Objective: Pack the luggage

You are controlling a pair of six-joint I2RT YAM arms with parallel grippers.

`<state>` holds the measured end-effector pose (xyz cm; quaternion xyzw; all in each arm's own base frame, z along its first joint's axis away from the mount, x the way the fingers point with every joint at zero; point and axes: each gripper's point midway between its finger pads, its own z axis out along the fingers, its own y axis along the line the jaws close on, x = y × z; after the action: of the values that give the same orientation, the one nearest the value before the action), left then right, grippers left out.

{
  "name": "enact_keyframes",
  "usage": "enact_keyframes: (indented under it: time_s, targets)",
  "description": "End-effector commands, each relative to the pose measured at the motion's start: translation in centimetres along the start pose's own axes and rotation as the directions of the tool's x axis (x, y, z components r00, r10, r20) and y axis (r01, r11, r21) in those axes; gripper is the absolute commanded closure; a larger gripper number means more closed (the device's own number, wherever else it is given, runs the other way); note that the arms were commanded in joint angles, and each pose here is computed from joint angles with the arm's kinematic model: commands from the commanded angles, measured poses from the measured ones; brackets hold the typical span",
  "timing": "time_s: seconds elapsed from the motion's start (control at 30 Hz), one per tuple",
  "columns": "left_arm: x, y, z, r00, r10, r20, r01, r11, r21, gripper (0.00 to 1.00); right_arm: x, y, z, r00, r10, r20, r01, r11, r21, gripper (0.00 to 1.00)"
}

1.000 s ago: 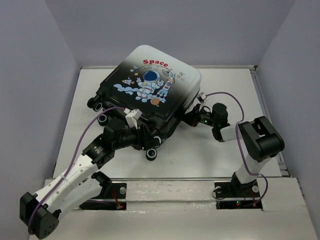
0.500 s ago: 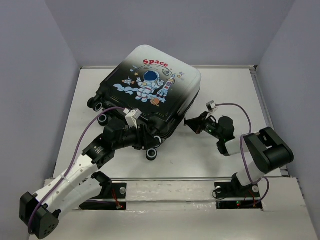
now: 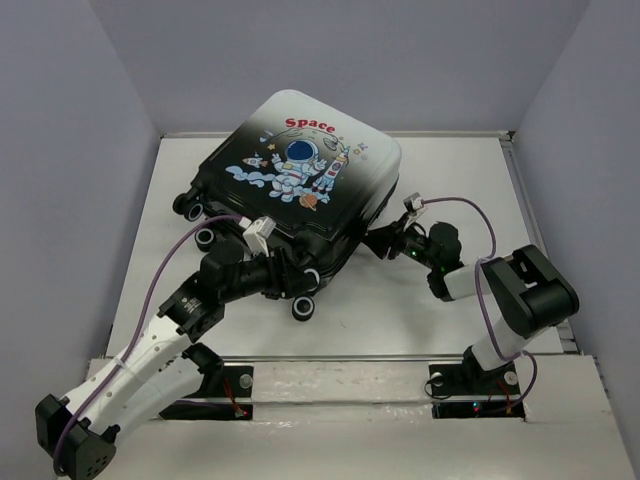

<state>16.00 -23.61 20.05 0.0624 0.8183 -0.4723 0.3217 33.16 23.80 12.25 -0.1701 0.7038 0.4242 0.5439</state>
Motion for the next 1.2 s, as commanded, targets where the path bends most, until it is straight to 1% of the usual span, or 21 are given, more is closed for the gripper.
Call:
enact_keyframes:
  time_s: [0.0,0.23,0.27,0.3,0.33,0.37,0.4,0.43,0.47,0.63,0.77,0.87,1.0,1.1,1.17]
  targets:
    - [-2.7,-3.8,-1.4,0.994,0.034,0.107,-0.046,0.992,0.117,0.94,-1.3,-0.1,0.9,0.995,-0.089,0.052,0.089,0.996,-0.01,0.53]
    - [-4.3,-3.6,-2.8,0.982,0.032,0.185,-0.042,0.998,0.052,0.94,-1.0,0.0,-0.2,0.993,-0.097,0.067,0.097,0.995,0.004,0.53]
    - [-4.6,-3.6,-3.0,0.98,0.033,0.198,-0.043,0.998,0.042,0.94,-0.4,0.2,-0.7,0.995,-0.085,0.059,0.085,0.996,0.004,0.48]
    - [-4.7,-3.7,-3.0,0.979,0.034,0.2,-0.043,0.998,0.043,0.94,-0.4,0.3,-0.9,0.994,-0.085,0.064,0.085,0.996,0.004,0.48]
    - [-4.8,-3.6,-3.0,0.978,0.035,0.207,-0.042,0.999,0.033,0.94,-0.5,0.5,-1.0,0.994,-0.086,0.071,0.087,0.996,-0.002,0.44]
    - [-4.9,-3.6,-3.0,0.978,0.034,0.207,-0.042,0.999,0.033,0.94,-0.6,0.9,-1.1,0.994,-0.092,0.067,0.094,0.995,-0.021,0.44]
    - [-4.8,-3.8,-3.0,0.979,0.034,0.202,-0.043,0.998,0.043,0.94,-0.8,1.1,-1.0,0.993,-0.098,0.064,0.1,0.995,-0.029,0.41]
    - [-4.8,-3.8,-2.8,0.98,0.028,0.199,-0.039,0.998,0.048,0.94,-0.6,1.0,-0.9,0.994,-0.104,0.045,0.106,0.994,-0.031,0.4]
    - [-4.7,-3.9,-2.8,0.98,0.024,0.196,-0.036,0.998,0.054,0.94,-1.1,1.0,-0.5,0.993,-0.111,0.051,0.113,0.993,-0.035,0.4]
    - [-4.6,-4.1,-2.7,0.983,0.023,0.184,-0.036,0.997,0.064,0.94,-2.0,0.9,0.4,0.99,-0.128,0.06,0.131,0.99,-0.045,0.39]
    - [-4.3,-4.1,-2.7,0.984,0.025,0.174,-0.037,0.997,0.066,0.94,-2.4,0.4,1.3,0.988,-0.14,0.06,0.142,0.989,-0.043,0.41]
    - [-4.1,-3.9,-2.6,0.986,0.023,0.167,-0.035,0.997,0.067,0.94,-2.6,0.3,2.1,0.988,-0.144,0.062,0.148,0.987,-0.055,0.47]
    - [-3.8,-3.7,-2.6,0.986,0.02,0.164,-0.031,0.997,0.069,0.94,-2.7,0.1,2.8,0.988,-0.142,0.063,0.146,0.987,-0.069,0.58]
    - [-3.8,-3.8,-2.7,0.986,0.017,0.164,-0.029,0.997,0.071,0.94,-2.3,-0.2,3.2,0.989,-0.135,0.06,0.139,0.988,-0.072,0.69]
    - [-3.8,-3.8,-2.8,0.986,0.016,0.166,-0.028,0.997,0.071,0.94,-2.2,-0.2,3.3,0.989,-0.13,0.067,0.135,0.988,-0.079,0.71]
